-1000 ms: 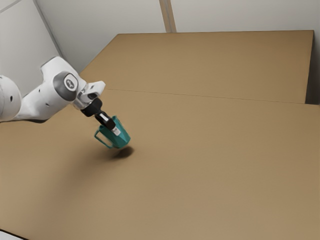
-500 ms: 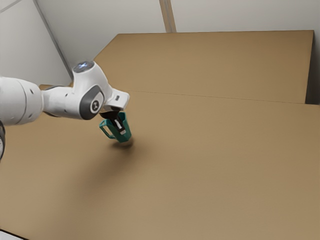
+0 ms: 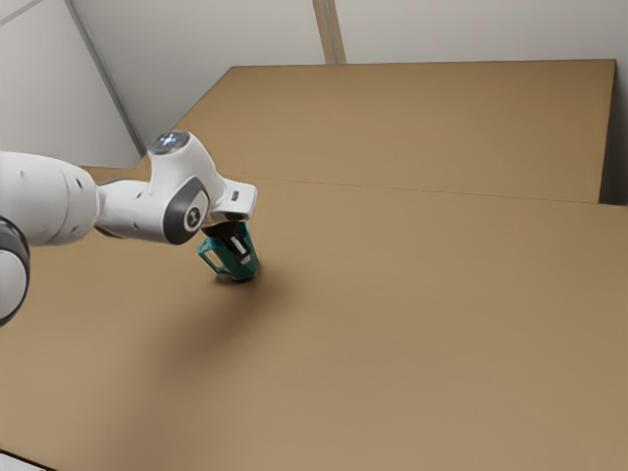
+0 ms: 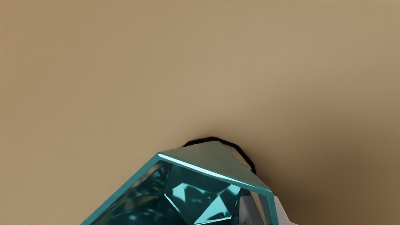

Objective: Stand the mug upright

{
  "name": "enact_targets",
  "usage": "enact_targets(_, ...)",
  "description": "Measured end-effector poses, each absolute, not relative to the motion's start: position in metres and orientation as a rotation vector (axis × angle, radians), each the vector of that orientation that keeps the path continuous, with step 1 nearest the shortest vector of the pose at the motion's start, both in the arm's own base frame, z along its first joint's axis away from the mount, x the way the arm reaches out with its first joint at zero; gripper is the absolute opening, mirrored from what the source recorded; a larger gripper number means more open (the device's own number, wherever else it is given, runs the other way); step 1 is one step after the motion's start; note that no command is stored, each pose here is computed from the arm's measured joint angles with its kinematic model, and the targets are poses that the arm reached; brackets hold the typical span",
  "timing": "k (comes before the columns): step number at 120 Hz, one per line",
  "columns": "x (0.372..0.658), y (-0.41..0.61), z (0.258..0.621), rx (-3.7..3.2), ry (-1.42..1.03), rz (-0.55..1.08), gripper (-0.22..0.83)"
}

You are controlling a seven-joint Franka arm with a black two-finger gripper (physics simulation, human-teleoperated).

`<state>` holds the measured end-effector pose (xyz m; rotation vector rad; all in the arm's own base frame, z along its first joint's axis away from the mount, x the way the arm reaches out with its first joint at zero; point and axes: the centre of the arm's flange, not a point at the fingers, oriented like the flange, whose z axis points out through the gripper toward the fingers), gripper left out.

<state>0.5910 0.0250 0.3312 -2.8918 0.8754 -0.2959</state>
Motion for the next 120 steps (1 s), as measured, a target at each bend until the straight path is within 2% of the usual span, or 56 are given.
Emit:
enact_targets(5,0.591,0.025,0.331,-2.894,0.868,-0.299,-0.13)
enact_targets(28,0.591,0.026,0.343,-2.888,0.861,-0.319,0.28)
enact_targets(46,0.589,0.023,0.360,-2.881,0.863,-0.342,0.45)
enact_targets(63,0.590,0.023,0.402,-2.871,0.853,-0.392,0.53)
enact_targets(86,0.592,0.026,0.470,-2.893,0.806,-0.387,0.58)
enact_targets(106,0.587,0.033,0.549,-2.908,0.710,-0.304,0.60)
enact_targets(120,0.577,0.037,0.592,-2.914,0.633,-0.248,0.61)
